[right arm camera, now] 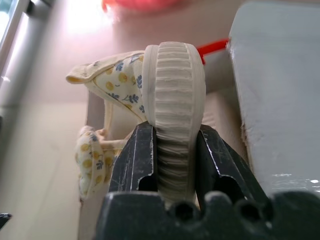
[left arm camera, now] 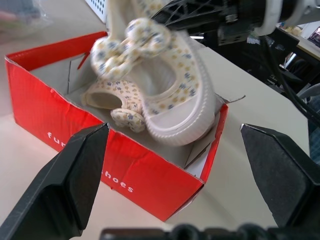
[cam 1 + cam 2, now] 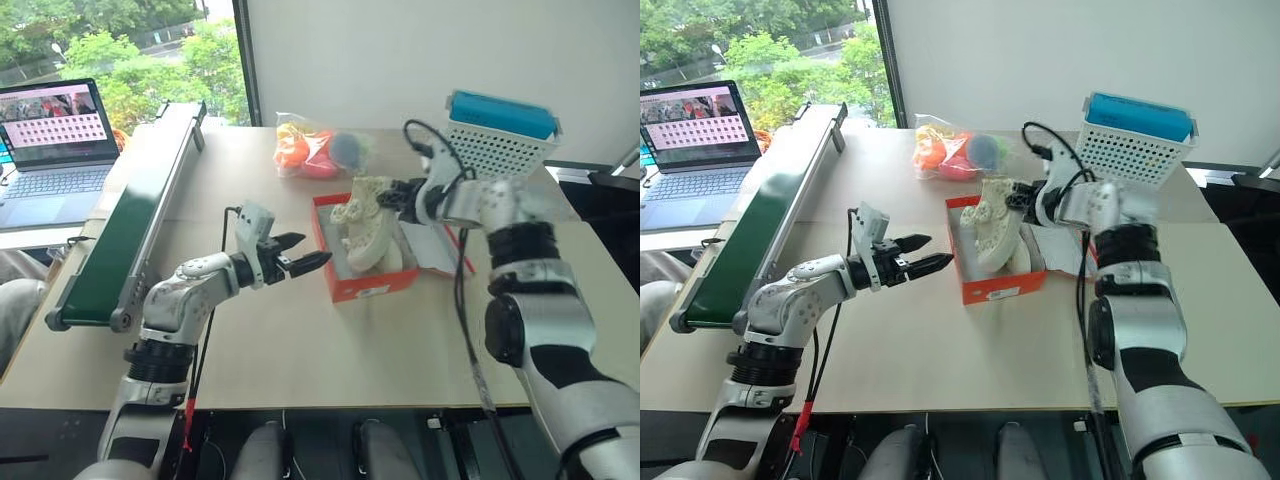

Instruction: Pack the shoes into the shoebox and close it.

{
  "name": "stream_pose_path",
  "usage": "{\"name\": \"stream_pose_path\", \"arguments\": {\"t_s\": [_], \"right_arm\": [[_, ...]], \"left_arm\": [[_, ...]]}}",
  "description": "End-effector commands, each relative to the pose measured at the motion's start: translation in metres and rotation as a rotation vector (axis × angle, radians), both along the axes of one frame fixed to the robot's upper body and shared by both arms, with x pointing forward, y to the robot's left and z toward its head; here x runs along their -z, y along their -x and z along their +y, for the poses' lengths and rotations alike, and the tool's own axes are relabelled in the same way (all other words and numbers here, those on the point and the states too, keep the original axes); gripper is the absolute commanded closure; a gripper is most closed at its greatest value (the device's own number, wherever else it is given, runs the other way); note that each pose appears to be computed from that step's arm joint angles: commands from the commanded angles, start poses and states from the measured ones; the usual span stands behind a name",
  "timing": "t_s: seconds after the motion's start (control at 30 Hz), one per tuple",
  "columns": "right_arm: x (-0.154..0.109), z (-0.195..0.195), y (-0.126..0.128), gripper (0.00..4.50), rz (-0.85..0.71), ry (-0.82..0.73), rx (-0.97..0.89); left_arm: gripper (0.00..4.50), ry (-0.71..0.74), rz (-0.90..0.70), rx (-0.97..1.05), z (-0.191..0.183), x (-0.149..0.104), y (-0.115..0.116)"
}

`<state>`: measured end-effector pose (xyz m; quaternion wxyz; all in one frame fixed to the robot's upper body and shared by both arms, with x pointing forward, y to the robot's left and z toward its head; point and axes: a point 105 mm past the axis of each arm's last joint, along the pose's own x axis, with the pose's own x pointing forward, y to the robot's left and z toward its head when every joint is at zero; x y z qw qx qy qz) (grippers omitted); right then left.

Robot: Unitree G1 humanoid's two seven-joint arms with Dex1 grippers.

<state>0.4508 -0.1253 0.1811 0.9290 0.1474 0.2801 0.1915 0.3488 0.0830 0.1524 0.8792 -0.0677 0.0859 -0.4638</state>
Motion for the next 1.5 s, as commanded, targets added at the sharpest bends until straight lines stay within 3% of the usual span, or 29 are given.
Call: {"name": "stream_pose_path", "arguments": {"t_s": [0.03,0.37,0.6,0.77,0.83,0.93,1.23,1.37,1.5], "right_arm": [[-0.001,0.007,-0.007,3.92,-0.051,0.11,-0.07],[0.066,0.043,0.002,3.92,-0.032,0.438,-0.281],[0.093,0.067,0.013,3.92,-0.025,0.508,-0.369],[0.119,0.053,0.02,3.92,0.007,0.593,-0.397],[0.135,0.037,0.024,3.92,0.028,0.672,-0.408],[0.155,0.006,0.029,3.92,0.006,0.952,-0.514],[0.167,0.02,0.034,3.92,-0.158,1.356,-0.892],[0.176,0.025,0.041,3.92,-0.118,1.303,-0.915],[0.169,0.045,0.045,3.92,0.011,0.871,-0.675]], "left_arm": [[0.0,-0.001,-0.06,0.005,-0.002,-0.009,0.003],[0.0,-0.02,-0.051,-0.032,0.003,-0.004,0.006],[0.0,-0.028,-0.052,-0.045,0.005,-0.005,0.008],[0.0,-0.034,-0.059,-0.051,0.005,-0.006,0.009],[0.0,-0.034,-0.061,-0.053,0.006,-0.007,0.009],[0.0,-0.035,-0.056,-0.057,0.006,-0.006,0.01],[0.0,-0.042,-0.047,-0.074,0.009,-0.004,0.01],[0.0,-0.043,-0.052,-0.077,0.009,-0.006,0.009],[0.0,-0.041,-0.054,-0.084,0.01,-0.007,0.009]]}}
